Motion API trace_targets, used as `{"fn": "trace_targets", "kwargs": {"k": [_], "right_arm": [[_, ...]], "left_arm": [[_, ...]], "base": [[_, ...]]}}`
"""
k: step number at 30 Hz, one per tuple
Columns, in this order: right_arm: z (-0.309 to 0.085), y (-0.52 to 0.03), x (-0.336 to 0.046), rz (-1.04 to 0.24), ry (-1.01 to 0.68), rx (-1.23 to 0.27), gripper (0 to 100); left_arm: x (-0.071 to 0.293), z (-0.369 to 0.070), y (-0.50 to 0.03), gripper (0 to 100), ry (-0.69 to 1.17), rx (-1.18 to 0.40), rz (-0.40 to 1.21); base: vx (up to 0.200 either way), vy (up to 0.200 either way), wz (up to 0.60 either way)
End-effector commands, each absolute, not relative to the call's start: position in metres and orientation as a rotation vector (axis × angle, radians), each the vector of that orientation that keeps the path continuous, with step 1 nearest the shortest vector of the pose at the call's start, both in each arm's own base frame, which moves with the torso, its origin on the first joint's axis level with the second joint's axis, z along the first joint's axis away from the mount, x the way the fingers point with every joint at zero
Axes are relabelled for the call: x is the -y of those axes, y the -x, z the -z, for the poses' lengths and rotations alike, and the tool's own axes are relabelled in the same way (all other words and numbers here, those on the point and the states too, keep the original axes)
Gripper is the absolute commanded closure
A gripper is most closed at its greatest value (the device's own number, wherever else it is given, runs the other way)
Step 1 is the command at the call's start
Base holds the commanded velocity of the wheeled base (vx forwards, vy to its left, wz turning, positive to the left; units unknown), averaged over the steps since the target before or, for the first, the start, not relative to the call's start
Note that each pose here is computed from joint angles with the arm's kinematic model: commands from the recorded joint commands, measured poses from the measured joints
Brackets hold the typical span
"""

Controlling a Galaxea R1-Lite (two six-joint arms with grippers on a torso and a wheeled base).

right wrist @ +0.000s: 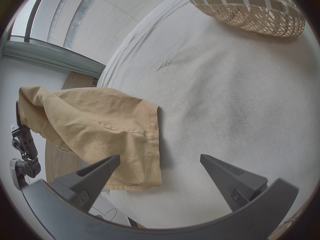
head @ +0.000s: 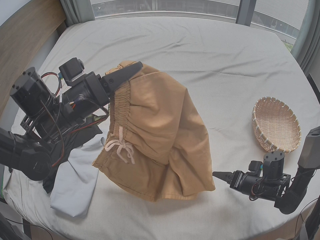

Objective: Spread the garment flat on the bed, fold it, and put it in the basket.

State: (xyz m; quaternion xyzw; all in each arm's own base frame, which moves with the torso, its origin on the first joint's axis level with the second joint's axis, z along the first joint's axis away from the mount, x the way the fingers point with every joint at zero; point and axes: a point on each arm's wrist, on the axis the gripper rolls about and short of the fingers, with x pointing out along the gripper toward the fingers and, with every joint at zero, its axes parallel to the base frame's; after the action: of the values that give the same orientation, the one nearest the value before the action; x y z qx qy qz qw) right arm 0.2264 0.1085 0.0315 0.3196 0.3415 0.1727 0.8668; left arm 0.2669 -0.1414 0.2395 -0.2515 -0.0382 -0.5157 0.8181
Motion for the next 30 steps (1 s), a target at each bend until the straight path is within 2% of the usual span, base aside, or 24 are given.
{"fn": "trace_targets", "kwargs": {"k": [1, 7, 14, 23, 24, 30], "right_arm": [[-0.021, -0.231, -0.124, -0.397, -0.651, -0.749, 0], [-0.019, -0.234, -0.134, -0.427, -0.650, -0.744, 0], [-0.027, -0.237, -0.148, -0.477, -0.763, -0.706, 0], [-0.023, -0.242, -0.153, -0.478, -0.785, -0.716, 0], [-0.024, -0.241, -0.154, -0.480, -0.792, -0.719, 100], [-0.027, -0.240, -0.155, -0.473, -0.840, -0.727, 100]], "left_arm": [[0.141, -0.239, -0.267, 100, 0.536, 0.081, 1.098], [0.142, -0.238, -0.267, 100, 0.537, 0.077, 1.098], [0.143, -0.238, -0.267, 100, 0.538, 0.077, 1.101], [0.142, -0.236, -0.266, 100, 0.538, 0.069, 1.095], [0.142, -0.236, -0.266, 100, 0.538, 0.067, 1.095], [0.143, -0.235, -0.267, 100, 0.537, 0.067, 1.094]], "base": [[0.000, 0.000, 0.00], [0.000, 0.000, 0.00], [0.000, 0.000, 0.00], [0.000, 0.000, 0.00], [0.000, 0.000, 0.00], [0.000, 0.000, 0.00]]}}
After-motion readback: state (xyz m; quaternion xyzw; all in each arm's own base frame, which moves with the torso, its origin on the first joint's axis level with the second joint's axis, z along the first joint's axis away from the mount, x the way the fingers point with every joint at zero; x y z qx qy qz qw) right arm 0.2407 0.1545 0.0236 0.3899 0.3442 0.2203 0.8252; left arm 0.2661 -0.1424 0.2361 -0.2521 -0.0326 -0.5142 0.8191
